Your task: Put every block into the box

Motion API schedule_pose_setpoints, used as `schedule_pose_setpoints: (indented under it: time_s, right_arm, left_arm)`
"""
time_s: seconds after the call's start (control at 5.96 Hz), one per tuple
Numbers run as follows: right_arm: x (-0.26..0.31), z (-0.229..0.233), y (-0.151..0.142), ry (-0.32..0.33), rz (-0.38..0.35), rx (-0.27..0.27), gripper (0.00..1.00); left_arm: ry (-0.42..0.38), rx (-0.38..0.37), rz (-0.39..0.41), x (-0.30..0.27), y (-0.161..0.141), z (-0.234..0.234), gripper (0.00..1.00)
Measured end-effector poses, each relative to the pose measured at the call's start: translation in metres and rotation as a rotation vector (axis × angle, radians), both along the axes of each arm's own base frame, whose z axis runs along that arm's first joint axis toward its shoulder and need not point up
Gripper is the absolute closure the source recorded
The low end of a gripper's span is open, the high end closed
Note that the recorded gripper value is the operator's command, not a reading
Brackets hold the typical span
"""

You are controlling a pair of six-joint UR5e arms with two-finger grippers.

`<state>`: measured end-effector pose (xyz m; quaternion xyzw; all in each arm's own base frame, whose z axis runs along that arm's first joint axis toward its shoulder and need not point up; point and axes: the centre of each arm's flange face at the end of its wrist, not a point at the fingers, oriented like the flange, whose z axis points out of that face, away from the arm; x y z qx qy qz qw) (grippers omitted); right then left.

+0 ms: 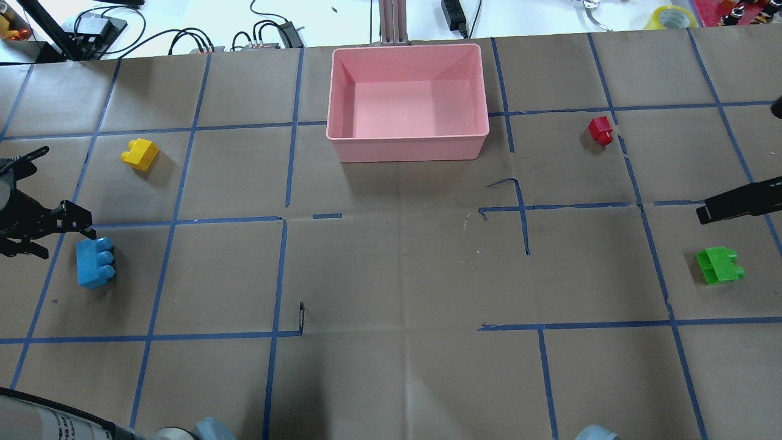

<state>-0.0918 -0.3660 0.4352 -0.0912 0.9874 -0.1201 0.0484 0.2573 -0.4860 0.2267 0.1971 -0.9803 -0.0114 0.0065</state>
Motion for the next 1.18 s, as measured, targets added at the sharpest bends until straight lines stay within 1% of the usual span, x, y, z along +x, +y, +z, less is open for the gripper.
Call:
schedule_pose_setpoints:
  time_s: [0.17,0.34,0.5,0.67,0.84,1.01,1.18]
  right_arm:
    - [-0.027,-0.020,-0.005,0.003,0.036,-0.037,0.01]
    - [-0.056,-0.043,-0.016,0.033,0.045,-0.056,0.01]
    - [-0.084,-0.067,-0.027,0.056,0.022,-0.059,0.01]
    - [-0.105,-0.095,-0.033,0.068,-0.035,-0.016,0.01]
    - [-0.118,-0.119,-0.033,0.085,-0.117,0.058,0.01]
    - [-0.125,-0.138,-0.030,0.108,-0.179,0.114,0.01]
    - [-0.128,-0.158,-0.027,0.139,-0.214,0.134,0.01]
  left_arm:
    - [-0.002,-0.005,-0.001,0.003,-0.004,-0.013,0.01]
    - [0.000,-0.004,-0.004,0.003,-0.009,-0.026,0.01]
    - [0.009,-0.003,-0.008,0.001,-0.012,-0.035,0.01]
    - [0.017,-0.004,-0.011,-0.001,-0.014,-0.040,0.01]
    - [0.024,0.000,-0.013,-0.001,-0.014,-0.044,0.01]
    - [0.028,0.005,-0.015,-0.001,-0.014,-0.050,0.01]
    - [0.028,0.008,-0.017,0.000,-0.014,-0.053,0.01]
